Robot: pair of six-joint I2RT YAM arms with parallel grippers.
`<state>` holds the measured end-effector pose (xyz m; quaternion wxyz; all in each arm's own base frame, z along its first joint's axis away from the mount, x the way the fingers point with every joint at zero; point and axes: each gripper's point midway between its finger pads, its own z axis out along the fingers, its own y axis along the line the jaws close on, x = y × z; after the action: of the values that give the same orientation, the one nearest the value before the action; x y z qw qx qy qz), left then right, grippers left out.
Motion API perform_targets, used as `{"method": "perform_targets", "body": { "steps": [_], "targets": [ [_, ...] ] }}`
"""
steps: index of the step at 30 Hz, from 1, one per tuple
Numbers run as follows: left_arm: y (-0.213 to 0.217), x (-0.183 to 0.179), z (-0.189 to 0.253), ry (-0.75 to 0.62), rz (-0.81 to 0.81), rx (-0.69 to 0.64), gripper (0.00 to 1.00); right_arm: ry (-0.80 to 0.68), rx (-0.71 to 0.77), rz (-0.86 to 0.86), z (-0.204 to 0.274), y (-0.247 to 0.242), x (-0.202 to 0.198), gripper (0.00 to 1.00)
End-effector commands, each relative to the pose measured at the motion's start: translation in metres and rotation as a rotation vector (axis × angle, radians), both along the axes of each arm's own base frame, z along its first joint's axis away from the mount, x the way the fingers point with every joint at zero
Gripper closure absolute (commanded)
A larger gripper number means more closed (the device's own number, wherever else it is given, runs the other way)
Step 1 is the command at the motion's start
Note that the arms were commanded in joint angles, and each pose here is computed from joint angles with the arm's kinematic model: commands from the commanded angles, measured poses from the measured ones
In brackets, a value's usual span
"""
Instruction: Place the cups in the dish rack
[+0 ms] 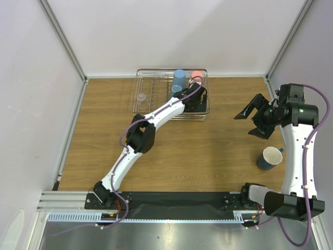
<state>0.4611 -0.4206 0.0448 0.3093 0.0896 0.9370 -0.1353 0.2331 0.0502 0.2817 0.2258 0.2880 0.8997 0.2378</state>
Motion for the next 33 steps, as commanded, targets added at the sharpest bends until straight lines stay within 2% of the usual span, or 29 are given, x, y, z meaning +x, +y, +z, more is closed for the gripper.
{"method": "perform_targets", "body": {
  "steps": [1,6,12,19,33],
  "targets": [
    [-0.006,0.003,0.071,-0.1,-0.013,-0.073,0.13,0.06,0.017,0.02,0.004,0.005,-0.019,0.08],
    [-0.007,-0.002,0.077,-0.099,-0.041,-0.069,0.05,0.048,0.015,0.022,0.007,0.004,-0.018,0.08],
    [-0.012,-0.006,0.098,-0.119,-0.068,-0.102,0.03,0.04,0.019,0.025,0.009,0.005,-0.017,0.08],
    [-0.014,-0.012,0.121,-0.137,-0.091,-0.135,0.02,0.016,0.027,0.029,0.012,0.007,-0.015,0.08],
    [-0.016,-0.028,0.138,-0.129,-0.128,-0.152,0.05,-0.012,0.031,0.025,0.017,0.008,-0.015,0.08]
  ]
}}
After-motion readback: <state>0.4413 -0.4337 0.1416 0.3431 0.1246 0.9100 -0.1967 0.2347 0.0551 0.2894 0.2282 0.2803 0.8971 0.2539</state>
